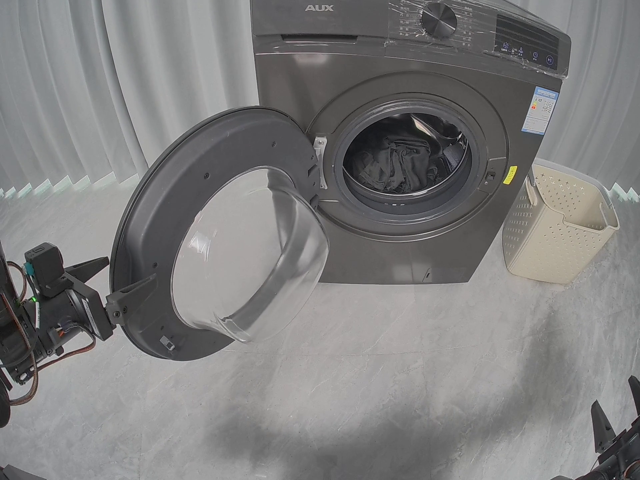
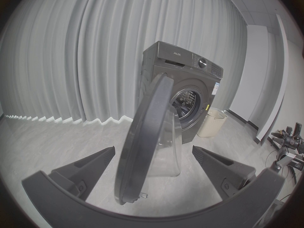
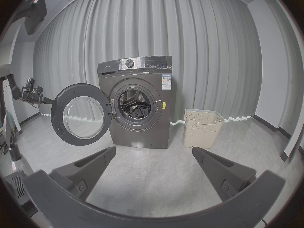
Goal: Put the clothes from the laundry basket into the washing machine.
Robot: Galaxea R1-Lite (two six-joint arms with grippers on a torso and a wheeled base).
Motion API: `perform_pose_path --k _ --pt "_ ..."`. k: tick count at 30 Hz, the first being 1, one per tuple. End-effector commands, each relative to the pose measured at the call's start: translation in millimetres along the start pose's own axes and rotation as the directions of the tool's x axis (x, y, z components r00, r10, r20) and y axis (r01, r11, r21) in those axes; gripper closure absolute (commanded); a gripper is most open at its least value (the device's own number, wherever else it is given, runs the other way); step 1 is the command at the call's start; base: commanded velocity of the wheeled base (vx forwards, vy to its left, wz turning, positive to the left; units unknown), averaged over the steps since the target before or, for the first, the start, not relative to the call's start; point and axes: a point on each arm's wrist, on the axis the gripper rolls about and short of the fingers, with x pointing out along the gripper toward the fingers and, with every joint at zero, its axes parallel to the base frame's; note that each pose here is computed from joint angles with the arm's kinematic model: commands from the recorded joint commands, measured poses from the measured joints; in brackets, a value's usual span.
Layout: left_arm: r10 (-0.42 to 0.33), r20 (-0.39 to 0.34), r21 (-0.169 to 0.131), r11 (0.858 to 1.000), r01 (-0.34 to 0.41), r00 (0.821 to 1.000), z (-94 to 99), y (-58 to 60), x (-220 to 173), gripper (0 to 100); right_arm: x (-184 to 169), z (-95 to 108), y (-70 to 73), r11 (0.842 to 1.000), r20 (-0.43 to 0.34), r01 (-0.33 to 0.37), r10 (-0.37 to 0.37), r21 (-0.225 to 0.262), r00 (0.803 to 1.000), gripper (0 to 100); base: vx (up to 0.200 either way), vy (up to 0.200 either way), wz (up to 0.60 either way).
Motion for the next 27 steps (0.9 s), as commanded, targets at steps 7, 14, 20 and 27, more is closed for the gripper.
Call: perform_pose_path --k 7,14,20,27 --pt "-0.217 -0.008 0.026 0.976 0.217 0.976 0.9 -35.6 7 0 0 -5 0.0 1.0 -0.003 -0.001 0.001 -0.001 1.0 0 0.0 0.0 0.0" --pt "-0.309 0.011 0.039 0.95 0.308 0.951 -0.9 -51.4 -8 0 0 -5 0.0 1.0 -0.003 -0.001 0.001 0.001 1.0 0 0.0 0.0 0.0" --pt "-0.309 0.054 0.044 0.951 0.307 0.949 -1.9 -50.2 -28 0 0 -5 0.0 1.0 -0.003 -0.001 0.001 0.001 1.0 0 0.0 0.0 0.0" --pt "-0.238 0.076 0.029 0.971 0.236 0.968 -9.8 -40.9 -52 0 0 -5 0.0 1.0 -0.003 -0.001 0.001 -0.001 1.0 0 0.0 0.0 0.0"
